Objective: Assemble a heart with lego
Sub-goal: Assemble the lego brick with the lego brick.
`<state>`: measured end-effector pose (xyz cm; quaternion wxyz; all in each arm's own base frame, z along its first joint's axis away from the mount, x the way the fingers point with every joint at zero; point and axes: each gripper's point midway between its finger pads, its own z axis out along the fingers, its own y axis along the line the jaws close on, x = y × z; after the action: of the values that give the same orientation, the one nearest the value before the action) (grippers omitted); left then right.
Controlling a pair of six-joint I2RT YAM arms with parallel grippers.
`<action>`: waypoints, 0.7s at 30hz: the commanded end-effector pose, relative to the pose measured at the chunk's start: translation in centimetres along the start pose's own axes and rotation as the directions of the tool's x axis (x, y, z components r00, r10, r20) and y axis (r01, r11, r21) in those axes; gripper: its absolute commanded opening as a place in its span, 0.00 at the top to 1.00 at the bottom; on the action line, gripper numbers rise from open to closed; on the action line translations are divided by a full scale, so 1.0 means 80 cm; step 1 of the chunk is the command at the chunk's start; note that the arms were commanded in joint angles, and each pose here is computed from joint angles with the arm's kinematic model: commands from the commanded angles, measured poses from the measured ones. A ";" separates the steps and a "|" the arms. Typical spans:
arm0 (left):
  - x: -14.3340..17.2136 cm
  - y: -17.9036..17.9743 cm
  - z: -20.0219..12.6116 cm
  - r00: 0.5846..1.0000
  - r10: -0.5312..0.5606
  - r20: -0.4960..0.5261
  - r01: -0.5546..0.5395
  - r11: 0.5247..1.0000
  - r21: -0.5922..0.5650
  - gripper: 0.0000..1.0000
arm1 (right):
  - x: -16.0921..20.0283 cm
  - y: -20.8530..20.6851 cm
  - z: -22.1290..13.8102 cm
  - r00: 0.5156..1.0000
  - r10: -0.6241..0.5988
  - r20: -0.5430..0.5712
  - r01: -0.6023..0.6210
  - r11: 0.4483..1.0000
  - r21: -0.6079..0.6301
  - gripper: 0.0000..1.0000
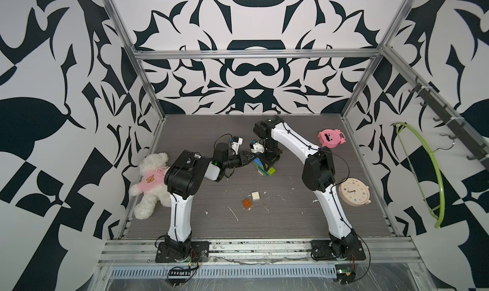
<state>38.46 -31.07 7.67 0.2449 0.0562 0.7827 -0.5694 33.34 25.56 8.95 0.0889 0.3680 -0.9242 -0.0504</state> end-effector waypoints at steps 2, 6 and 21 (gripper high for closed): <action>0.083 0.056 -0.004 0.971 -0.174 -0.161 0.148 0.976 -0.161 0.61 | 0.003 0.000 -0.026 0.999 -0.012 0.053 0.010 0.999 0.036 0.68; 0.080 0.051 -0.006 0.973 -0.167 -0.157 0.141 0.976 -0.165 0.60 | 0.003 0.002 -0.034 0.996 -0.014 0.086 0.011 0.999 0.037 0.62; 0.065 0.028 -0.012 0.981 -0.135 -0.142 0.113 0.982 -0.152 0.49 | 0.017 -0.002 -0.028 0.993 0.003 0.116 -0.006 1.000 0.019 0.59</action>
<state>35.14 -30.88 4.15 0.1651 0.0382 0.8281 -0.5343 32.58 24.42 8.97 0.0691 0.3643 -0.9273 -0.0517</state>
